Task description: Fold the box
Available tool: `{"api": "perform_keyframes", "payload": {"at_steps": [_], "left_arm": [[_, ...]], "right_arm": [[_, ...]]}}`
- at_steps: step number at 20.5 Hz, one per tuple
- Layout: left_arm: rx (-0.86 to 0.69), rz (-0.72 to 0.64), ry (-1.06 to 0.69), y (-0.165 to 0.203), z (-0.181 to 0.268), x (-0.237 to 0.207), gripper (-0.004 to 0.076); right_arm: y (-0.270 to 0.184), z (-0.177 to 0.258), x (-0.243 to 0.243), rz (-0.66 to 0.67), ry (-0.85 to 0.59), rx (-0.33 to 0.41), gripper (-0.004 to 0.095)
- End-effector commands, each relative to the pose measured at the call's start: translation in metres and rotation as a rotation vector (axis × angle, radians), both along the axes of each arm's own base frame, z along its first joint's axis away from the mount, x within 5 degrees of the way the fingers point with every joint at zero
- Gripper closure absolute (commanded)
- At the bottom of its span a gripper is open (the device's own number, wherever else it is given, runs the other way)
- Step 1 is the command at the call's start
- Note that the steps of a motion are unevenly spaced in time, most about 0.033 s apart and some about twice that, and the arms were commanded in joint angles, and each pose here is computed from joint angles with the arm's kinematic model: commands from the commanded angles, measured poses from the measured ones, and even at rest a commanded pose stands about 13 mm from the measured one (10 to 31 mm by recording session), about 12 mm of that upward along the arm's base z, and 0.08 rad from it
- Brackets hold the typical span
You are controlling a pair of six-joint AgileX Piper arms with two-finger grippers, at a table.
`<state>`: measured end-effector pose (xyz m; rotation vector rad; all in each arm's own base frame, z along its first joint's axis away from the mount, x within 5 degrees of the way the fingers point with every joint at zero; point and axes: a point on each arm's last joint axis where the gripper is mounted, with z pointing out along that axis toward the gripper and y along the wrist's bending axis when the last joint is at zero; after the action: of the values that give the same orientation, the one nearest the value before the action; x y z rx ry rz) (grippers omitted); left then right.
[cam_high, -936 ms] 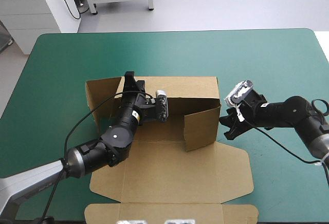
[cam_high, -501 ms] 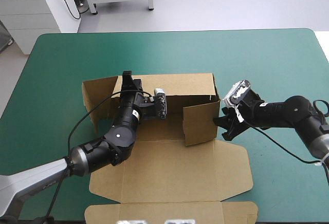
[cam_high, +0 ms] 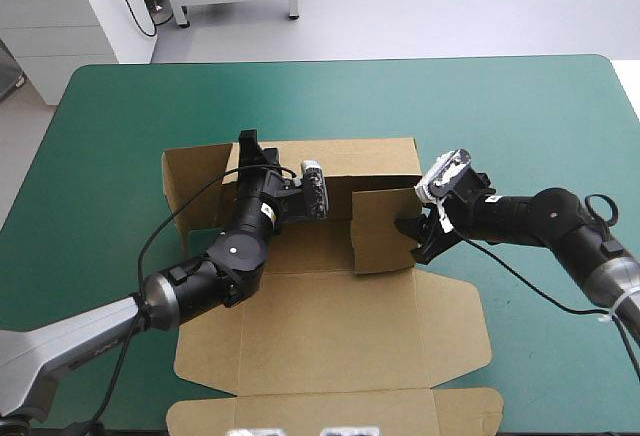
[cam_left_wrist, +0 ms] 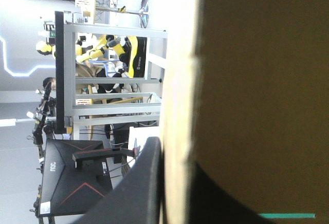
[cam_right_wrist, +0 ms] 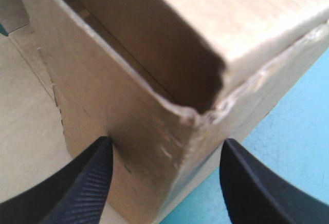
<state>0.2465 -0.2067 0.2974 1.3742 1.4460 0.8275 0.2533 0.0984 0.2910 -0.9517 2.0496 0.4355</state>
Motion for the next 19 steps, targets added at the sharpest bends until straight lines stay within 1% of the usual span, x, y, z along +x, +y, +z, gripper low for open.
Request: {"api": "perform_keyframes", "payload": {"at_steps": [1,4,6,7,9,12,13,16,17,19], "left_arm": [[-0.094,0.005,-0.053,-0.003,0.029,0.000,0.0731],[-0.091,0.008,-0.034,-0.002,0.026,0.000,0.0731],[-0.105,0.003,0.000,-0.003,0.022,-0.004,0.0731],[-0.112,-0.002,0.009,-0.005,0.021,-0.006,0.0731],[-0.111,-0.020,0.008,-0.011,0.022,-0.012,0.0731],[-0.124,-0.058,0.014,-0.020,0.022,-0.021,0.0731],[-0.125,-0.066,0.015,-0.022,0.022,-0.024,0.0731],[-0.129,-0.081,0.014,-0.025,0.023,-0.027,0.0714],[-0.135,-0.086,0.010,-0.024,0.025,-0.029,0.0686],[-0.164,-0.111,0.005,-0.025,0.031,-0.034,0.0598]], "right_arm": [[0.005,0.015,0.004,-0.079,-0.063,0.047,0.0341],[0.004,0.015,0.005,-0.095,-0.062,0.052,0.0344],[0.008,0.014,0.004,-0.088,-0.058,0.051,0.0381],[0.008,0.013,0.005,-0.090,-0.051,0.046,0.0422],[0.008,0.010,0.004,-0.077,-0.025,0.029,0.0562],[0.010,0.008,0.000,-0.036,0.005,0.019,0.0876],[0.010,0.008,0.000,-0.035,0.007,0.021,0.0925],[0.010,0.008,-0.001,-0.034,0.008,0.021,0.0923],[0.010,0.008,0.000,-0.038,0.004,0.021,0.0923],[0.008,0.010,0.003,-0.090,0.000,0.043,0.0923]]}}
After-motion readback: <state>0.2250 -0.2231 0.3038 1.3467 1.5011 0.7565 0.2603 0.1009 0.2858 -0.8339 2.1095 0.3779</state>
